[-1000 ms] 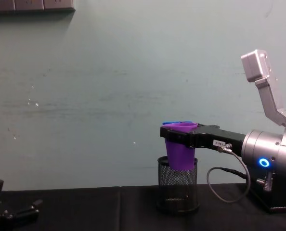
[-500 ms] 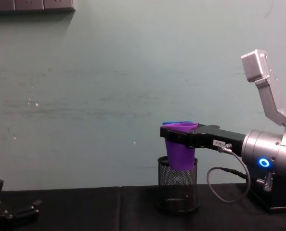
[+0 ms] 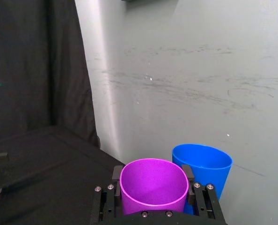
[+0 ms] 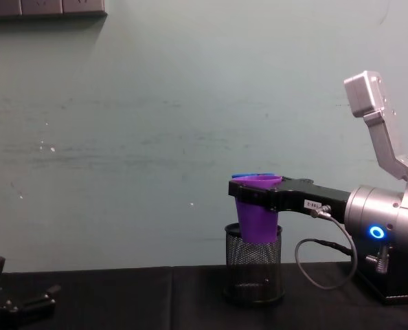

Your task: Pick up one cup with a gripper and tap it against the other cup.

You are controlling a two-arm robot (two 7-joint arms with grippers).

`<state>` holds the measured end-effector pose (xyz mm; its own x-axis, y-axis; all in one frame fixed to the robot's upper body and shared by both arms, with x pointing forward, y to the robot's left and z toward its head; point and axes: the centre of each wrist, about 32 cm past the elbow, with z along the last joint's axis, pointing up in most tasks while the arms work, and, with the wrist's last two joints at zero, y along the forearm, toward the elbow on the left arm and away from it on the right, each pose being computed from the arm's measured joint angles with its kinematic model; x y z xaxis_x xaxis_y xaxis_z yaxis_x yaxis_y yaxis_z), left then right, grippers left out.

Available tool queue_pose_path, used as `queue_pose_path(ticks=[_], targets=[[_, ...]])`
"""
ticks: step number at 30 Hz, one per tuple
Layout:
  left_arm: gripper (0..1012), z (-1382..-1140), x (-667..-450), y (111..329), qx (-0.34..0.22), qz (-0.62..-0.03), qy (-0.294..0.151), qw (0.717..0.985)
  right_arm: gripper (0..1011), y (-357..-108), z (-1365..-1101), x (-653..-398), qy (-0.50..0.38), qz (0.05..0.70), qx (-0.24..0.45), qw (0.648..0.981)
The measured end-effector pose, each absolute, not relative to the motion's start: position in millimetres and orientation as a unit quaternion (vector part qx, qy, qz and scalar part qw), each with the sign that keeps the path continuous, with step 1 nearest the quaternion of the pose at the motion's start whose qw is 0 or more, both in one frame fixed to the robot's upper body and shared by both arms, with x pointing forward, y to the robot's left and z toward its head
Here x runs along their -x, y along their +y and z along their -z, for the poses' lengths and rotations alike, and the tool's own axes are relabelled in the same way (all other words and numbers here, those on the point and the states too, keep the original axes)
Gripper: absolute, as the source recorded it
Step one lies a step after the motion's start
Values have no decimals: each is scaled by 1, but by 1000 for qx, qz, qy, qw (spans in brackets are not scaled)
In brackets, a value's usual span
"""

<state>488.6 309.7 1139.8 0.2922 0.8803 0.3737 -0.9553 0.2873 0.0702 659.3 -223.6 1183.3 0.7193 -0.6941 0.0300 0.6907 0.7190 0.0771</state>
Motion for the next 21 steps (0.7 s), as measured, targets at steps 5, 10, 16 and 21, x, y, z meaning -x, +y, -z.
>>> queue_pose_path(ticks=[5, 10, 16, 21], targets=[[1000, -1140, -489, 310, -141, -580, -132, 791, 755, -224, -1183, -659, -28, 374, -30, 927], [1000, -1140, -489, 310, -142, -580, -132, 791, 755, -224, -1183, -659, -28, 374, -30, 927], [1000, -1140, -489, 310, -141, -580, -132, 791, 755, -224, -1183, -659, -28, 374, -30, 927], [1000, -1140, -489, 310, -141, -580, -133, 791, 755, -224, -1183, -659, -28, 374, -30, 927]])
